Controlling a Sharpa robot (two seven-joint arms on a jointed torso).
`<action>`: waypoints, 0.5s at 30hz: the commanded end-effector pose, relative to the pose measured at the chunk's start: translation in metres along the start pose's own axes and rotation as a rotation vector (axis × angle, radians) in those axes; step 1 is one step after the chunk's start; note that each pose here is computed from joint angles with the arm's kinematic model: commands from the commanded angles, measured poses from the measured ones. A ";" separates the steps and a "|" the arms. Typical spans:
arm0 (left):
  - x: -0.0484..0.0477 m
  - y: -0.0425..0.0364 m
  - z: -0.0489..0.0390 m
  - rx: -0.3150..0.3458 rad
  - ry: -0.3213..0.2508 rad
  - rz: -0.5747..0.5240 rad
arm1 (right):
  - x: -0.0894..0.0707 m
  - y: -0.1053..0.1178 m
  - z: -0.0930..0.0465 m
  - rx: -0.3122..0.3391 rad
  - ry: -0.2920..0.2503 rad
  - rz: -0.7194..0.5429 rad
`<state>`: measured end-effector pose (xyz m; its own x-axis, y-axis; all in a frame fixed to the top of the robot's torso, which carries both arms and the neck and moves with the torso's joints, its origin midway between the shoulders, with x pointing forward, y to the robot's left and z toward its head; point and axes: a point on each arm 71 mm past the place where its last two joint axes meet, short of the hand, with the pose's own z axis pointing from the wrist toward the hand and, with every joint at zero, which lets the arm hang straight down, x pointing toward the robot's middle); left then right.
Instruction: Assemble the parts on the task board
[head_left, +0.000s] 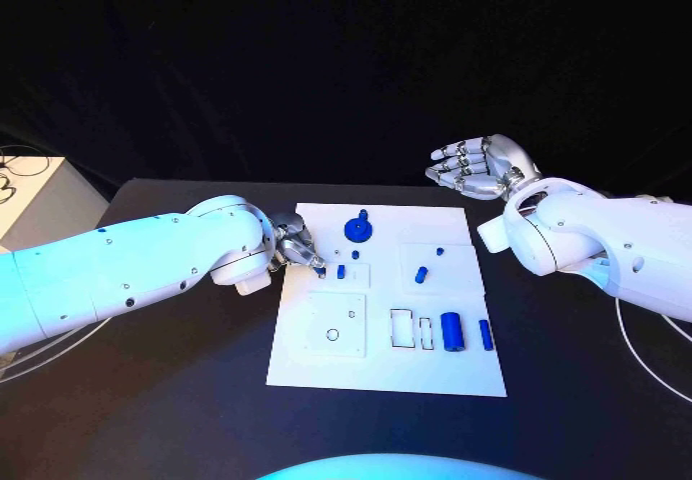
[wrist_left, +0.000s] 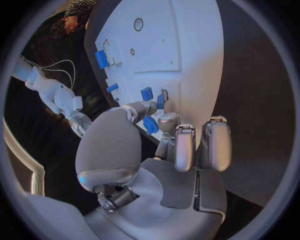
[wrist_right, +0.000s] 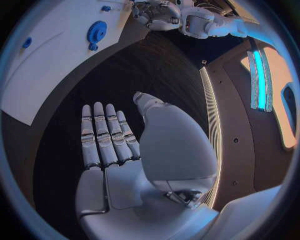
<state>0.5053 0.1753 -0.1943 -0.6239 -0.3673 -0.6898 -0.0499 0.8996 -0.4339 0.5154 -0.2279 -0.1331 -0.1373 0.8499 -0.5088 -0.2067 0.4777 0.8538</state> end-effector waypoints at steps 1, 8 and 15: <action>0.0007 -0.0004 0.0009 -0.011 -0.004 0.032 | 0.001 0.003 0.000 -0.035 0.008 0.009; 0.0032 -0.0025 0.0012 -0.011 0.012 0.049 | 0.001 0.003 -0.001 -0.034 0.011 0.010; 0.0052 -0.0055 0.0026 -0.010 0.024 0.059 | 0.002 0.002 -0.001 -0.032 0.015 0.011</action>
<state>0.5052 0.1696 -0.1961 -0.6298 -0.3322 -0.7022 -0.0330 0.9146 -0.4031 0.5147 -0.2276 -0.1323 -0.1388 0.8534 -0.5024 -0.2189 0.4683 0.8560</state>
